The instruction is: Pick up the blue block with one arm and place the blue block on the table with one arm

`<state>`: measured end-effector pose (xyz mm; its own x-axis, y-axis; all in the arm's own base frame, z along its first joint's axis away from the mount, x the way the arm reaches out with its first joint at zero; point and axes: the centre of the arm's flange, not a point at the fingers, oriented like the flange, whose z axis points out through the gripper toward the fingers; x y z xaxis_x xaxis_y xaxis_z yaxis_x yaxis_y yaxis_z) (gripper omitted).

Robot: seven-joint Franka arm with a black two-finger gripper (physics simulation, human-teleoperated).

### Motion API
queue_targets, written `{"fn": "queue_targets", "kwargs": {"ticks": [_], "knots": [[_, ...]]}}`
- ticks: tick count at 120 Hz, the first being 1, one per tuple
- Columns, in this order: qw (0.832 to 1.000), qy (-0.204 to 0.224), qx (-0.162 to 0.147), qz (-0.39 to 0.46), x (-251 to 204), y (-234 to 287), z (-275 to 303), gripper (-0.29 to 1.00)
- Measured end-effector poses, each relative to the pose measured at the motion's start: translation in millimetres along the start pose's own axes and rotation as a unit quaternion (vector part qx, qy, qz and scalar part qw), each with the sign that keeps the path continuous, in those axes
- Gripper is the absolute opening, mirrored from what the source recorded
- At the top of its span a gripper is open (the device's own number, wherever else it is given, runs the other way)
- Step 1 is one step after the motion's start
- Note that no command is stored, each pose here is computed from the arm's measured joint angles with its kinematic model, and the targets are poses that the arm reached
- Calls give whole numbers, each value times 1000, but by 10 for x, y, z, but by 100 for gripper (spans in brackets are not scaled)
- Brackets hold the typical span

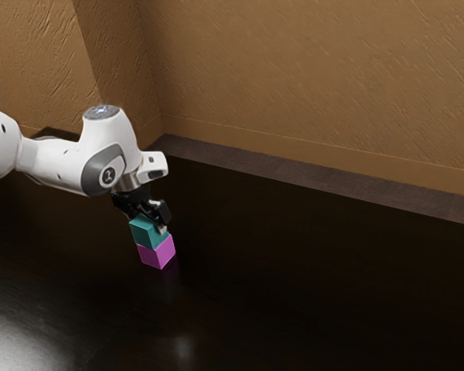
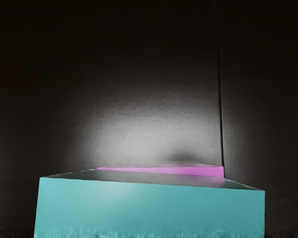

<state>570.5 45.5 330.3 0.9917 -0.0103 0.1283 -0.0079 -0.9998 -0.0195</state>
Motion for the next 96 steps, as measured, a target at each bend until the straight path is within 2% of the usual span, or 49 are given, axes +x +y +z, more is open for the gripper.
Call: {"fn": "queue_targets", "kwargs": {"ticks": [60,82,96], "knots": [[1000,-9,-10,-14,-74,-14,167,70],[1000,-5,-11,-22,-71,-24,129,48],[1000,-3,-10,-25,-68,-27,111,46]]}}
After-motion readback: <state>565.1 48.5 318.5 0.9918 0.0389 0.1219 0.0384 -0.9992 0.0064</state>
